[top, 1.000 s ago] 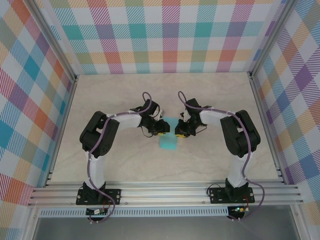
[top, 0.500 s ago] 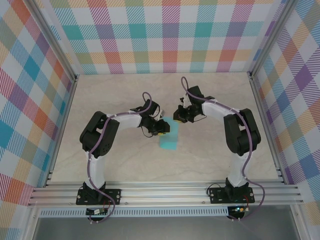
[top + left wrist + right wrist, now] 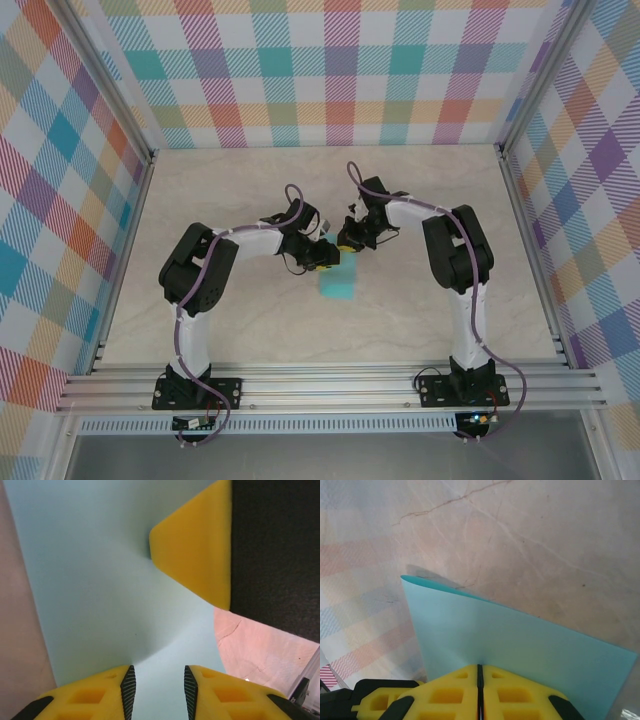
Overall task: Fold a paper plane with a square sheet of paper (fold left side to right side)
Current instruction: Hold the square sheet of paper at the center of the table, then first fold the square sheet of paper in half at the center of the table.
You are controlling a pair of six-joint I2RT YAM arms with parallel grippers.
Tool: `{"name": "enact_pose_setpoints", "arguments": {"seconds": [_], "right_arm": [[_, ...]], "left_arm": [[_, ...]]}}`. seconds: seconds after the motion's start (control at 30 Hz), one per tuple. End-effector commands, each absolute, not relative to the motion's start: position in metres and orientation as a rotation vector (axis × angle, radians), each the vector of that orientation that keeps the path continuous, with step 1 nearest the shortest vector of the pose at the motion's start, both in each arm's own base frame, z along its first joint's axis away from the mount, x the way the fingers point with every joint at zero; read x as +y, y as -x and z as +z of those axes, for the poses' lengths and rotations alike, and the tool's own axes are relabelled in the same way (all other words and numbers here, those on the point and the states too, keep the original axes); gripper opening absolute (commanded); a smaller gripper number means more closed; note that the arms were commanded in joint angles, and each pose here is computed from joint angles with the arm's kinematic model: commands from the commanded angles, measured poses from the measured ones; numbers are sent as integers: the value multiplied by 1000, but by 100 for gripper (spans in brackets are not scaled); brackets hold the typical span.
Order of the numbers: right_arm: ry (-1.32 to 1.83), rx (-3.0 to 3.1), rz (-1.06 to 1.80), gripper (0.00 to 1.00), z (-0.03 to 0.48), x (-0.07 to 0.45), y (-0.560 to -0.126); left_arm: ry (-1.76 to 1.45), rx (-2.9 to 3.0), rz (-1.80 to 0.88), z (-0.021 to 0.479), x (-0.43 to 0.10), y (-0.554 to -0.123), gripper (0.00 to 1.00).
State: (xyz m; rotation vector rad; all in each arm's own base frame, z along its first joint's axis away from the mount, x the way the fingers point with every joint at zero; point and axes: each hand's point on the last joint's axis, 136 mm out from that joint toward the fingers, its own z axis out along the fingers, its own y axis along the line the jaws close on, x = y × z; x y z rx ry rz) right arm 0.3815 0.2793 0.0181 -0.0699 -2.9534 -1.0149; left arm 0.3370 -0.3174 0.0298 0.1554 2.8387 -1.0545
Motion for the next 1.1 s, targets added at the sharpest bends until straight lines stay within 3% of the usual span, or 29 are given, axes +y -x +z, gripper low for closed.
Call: {"name": "enact_pose_setpoints", "arguments": {"seconds": [0.0, 1.07], "right_arm": [[110, -2935, -851, 8, -9, 266, -369], [118, -2940, -801, 8, -9, 266, -374]], "left_arm": [[-235, 2781, -1081, 46, -320, -331, 35], [-521, 2877, -1133, 23, -313, -248, 35]]}}
